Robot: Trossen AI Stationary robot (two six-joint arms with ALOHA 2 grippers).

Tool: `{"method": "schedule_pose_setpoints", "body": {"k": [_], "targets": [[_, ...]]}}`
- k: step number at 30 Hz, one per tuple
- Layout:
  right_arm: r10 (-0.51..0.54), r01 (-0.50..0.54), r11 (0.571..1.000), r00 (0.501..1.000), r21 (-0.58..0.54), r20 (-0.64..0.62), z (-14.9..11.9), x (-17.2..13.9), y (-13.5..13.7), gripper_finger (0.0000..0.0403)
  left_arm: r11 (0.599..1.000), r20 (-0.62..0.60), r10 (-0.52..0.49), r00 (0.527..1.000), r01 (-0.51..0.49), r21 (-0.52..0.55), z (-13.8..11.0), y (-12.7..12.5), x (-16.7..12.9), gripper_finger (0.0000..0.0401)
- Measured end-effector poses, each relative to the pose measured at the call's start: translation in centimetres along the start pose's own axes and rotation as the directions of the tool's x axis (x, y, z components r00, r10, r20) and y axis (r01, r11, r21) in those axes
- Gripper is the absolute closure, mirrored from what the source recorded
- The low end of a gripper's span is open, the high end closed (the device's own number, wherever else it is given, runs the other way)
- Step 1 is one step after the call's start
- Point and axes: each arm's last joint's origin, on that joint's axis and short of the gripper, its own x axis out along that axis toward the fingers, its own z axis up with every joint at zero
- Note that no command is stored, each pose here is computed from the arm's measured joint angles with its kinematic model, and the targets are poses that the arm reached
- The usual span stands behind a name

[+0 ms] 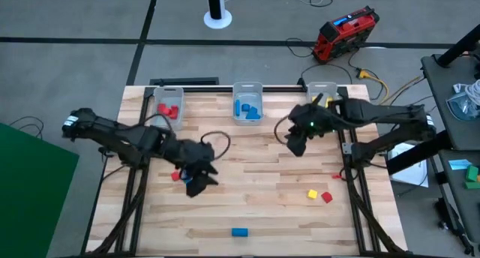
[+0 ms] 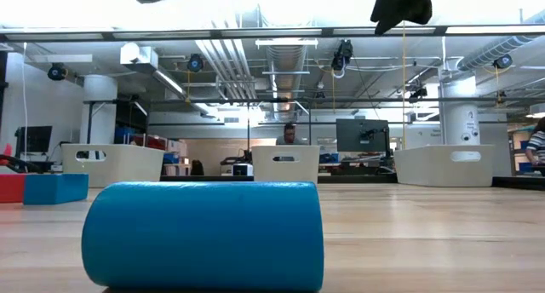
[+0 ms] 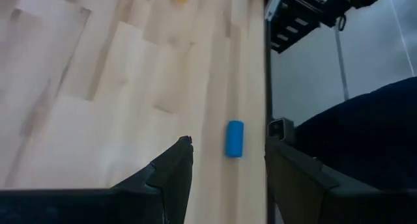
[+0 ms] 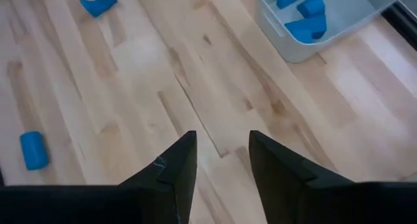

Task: Sort blocks
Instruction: Put the blue block into the middle gray bin

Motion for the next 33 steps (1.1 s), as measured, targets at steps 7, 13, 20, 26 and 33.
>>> {"method": "schedule_pose_setpoints", "body": {"k": [7,13,20,26,33], "targets": [[0.032,-0.032,0.998,0.999,-0.061,-0.003,-1.8,0.9,2.1,0.0268,0.998,0.000,0.060,0.998,-0.060,0.004,-2.6,-3.2,1.9,0.0232],[0.121,-0.121,0.991,0.993,-0.052,0.004,-3.3,0.6,4.6,0.0240,0.997,-0.061,0.082,0.995,-0.082,-0.008,-4.4,-4.5,4.0,0.0232],[0.205,-0.201,0.978,0.976,-0.059,0.072,-5.0,-0.3,7.8,0.0211,0.994,-0.097,0.087,0.991,-0.079,0.081,-5.6,-5.3,6.6,0.0232],[0.193,-0.194,0.981,0.980,0.004,0.051,-6.4,0.3,9.6,0.0195,0.984,-0.134,0.094,0.987,-0.072,0.165,-6.7,-5.7,9.5,0.0227],[0.158,-0.156,0.987,0.987,0.045,-0.026,-8.1,2.6,11.7,0.0186,0.959,-0.073,0.085,0.994,-0.061,0.277,-7.6,-6.4,12.7,0.0190]]}}
